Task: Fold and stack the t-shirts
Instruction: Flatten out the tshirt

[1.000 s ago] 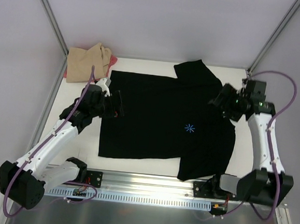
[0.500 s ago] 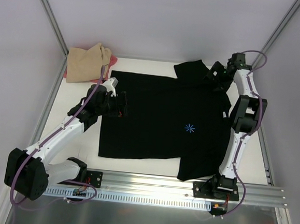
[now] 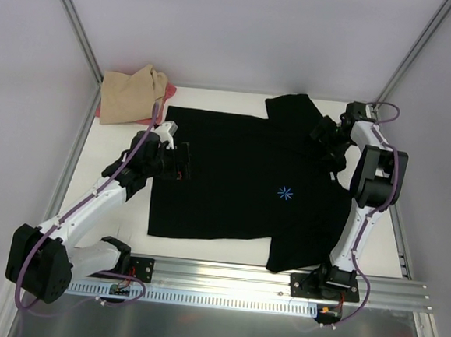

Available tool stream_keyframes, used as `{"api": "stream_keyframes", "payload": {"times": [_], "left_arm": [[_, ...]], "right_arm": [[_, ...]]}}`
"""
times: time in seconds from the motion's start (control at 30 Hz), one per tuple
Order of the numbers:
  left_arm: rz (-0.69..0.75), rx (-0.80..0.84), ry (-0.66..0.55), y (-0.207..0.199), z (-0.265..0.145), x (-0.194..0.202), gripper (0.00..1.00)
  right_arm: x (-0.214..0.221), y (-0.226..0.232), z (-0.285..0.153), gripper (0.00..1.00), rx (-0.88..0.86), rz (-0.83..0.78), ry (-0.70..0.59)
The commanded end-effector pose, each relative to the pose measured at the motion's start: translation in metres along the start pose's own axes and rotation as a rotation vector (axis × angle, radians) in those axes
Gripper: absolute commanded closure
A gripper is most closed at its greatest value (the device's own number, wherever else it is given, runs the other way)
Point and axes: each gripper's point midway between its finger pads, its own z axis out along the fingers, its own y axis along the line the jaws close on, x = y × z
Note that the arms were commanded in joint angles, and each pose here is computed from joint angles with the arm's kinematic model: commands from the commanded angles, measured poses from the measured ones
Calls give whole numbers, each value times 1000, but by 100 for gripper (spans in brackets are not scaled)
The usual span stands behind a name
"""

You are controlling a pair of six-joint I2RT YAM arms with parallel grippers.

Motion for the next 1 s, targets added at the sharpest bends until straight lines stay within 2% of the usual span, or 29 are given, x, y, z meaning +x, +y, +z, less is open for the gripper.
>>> {"api": "stream_keyframes", "payload": {"times": [0.0, 0.23, 0.3, 0.33, 0.37, 0.47, 0.57, 0.63, 0.77, 0.97], "left_arm": [[26, 24, -34, -5, -6, -2, 10], [50, -86, -58, 20, 17, -10, 7], [32, -125, -6, 35, 38, -2, 7], [32, -104, -18, 32, 46, -9, 8], [20, -117, 32, 40, 61, 2, 9], [5, -86, 32, 42, 85, 4, 11], [10, -70, -8, 47, 102, 4, 11], [34, -69, -15, 48, 107, 1, 11], [61, -62, -27, 46, 109, -5, 11], [67, -28, -53, 35, 96, -13, 11]], "right_arm": [[41, -34, -5, 0, 105, 26, 61], [54, -39, -14, 1, 103, 25, 53], [55, -39, -15, 1, 100, 27, 56], [57, -40, -16, 0, 102, 26, 57], [57, -41, -17, 0, 104, 26, 55], [56, -41, -19, 0, 97, 30, 49], [52, -39, -21, 1, 90, 32, 43], [44, -38, -24, 1, 91, 20, 16], [2, -22, -52, 1, 59, -4, -125], [-20, -17, -46, 0, 54, 23, -94]]}}
